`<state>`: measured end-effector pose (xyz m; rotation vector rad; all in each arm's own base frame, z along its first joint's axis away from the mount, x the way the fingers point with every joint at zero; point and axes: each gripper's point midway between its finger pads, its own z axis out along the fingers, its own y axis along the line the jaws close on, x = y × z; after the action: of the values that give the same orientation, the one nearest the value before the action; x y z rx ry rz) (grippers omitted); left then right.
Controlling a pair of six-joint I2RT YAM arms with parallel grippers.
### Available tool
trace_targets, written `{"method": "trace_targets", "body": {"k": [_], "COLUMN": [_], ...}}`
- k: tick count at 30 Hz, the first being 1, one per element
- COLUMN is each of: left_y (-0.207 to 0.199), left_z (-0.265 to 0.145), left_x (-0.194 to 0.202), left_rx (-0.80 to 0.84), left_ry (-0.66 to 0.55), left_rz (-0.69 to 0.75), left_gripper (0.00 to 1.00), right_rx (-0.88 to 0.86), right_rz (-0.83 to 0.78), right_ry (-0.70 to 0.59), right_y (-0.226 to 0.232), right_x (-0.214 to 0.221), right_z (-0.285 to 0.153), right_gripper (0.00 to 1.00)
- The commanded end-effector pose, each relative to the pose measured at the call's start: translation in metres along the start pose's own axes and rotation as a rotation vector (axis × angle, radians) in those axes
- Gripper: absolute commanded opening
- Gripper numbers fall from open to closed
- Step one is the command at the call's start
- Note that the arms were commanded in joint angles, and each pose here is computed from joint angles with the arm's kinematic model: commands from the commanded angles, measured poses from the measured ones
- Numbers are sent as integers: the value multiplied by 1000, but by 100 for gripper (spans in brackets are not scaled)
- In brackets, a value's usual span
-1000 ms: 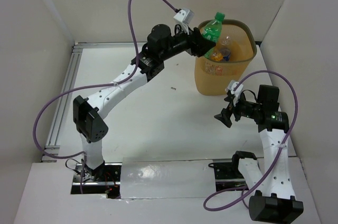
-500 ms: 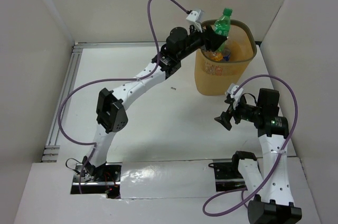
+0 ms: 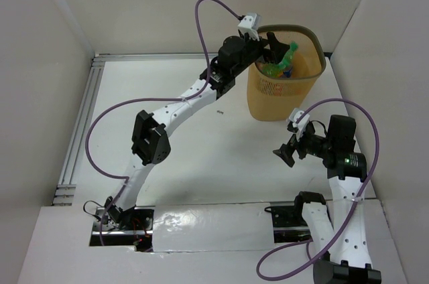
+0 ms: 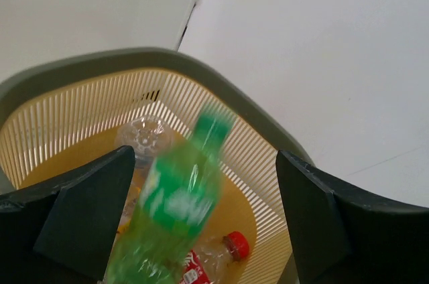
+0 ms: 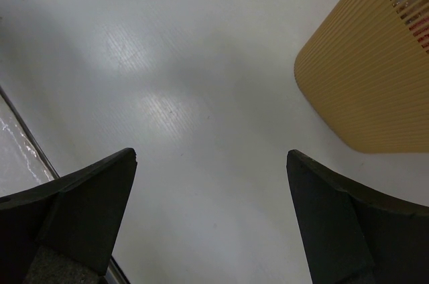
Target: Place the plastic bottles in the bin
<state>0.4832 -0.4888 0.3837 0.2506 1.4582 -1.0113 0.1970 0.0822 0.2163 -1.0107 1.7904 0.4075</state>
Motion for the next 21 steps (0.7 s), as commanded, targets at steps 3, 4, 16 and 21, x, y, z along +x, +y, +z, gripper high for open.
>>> {"method": "trace_targets", "body": {"k": [3,4,16,21], "left_y": [-31,-33,-77,-59], "left_z": [0,0,-104,-183], "left_x": [-54,-53,-140,-134], "left_rx": [72,82,117,48], "left_ry": [-144,-140,-154,-64], "left_rz": [14,15,189,273], "left_gripper": [99,99,99,99], "right_rx": [26,25,109,191], "right_rz": [-6,3,69,123], "right_ry": [-11,-11,15,22], "right_y": [-5,-4,-25,-39], "right_x": [-2,-2,1,4], "right_z": [0,0,2,0], "right_gripper": [100,100,100,100]}}
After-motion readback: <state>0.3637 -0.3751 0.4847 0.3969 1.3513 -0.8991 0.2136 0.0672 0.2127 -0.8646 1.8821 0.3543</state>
